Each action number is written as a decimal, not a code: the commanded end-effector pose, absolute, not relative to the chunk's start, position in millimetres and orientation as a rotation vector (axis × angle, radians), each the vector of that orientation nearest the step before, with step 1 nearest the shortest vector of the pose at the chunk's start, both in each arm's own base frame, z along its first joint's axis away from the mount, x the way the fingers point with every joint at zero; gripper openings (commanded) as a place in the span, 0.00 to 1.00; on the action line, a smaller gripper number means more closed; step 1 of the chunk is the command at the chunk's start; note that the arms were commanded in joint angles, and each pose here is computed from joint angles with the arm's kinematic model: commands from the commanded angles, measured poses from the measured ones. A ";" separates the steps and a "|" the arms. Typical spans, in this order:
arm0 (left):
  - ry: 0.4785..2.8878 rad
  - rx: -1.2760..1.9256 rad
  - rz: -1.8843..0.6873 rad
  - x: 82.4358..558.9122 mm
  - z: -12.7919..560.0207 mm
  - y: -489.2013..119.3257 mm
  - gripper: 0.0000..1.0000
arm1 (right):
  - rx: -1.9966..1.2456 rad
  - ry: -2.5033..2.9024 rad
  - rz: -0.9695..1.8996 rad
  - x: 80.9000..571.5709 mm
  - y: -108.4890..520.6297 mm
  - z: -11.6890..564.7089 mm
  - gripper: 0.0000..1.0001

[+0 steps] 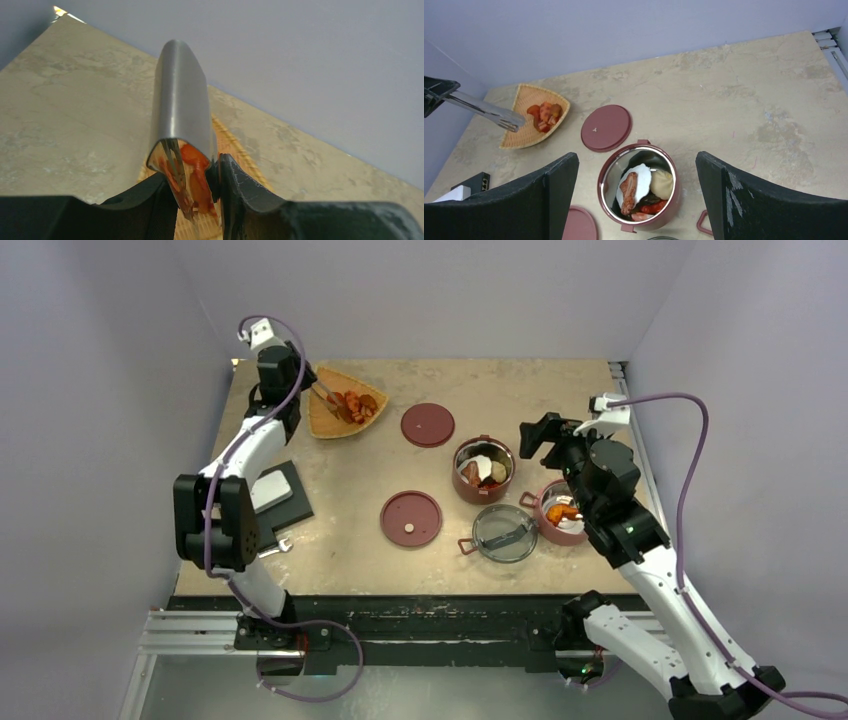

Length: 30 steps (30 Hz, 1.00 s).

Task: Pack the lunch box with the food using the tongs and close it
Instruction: Pick up the fake food from the plate.

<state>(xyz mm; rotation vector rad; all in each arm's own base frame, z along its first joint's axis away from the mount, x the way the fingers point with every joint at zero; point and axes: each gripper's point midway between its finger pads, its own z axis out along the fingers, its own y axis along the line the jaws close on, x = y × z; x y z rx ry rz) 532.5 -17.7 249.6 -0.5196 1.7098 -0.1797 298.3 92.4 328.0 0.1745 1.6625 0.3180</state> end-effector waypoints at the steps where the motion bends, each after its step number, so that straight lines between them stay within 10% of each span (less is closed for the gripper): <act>1: 1.605 -0.530 -0.122 556.1 274.2 7.2 0.32 | 0.158 1.609 0.334 303.8 95.8 346.4 0.91; 30: 1.570 -0.459 -0.098 609.9 249.9 9.2 0.38 | 0.136 1.637 0.308 316.4 101.0 337.4 0.91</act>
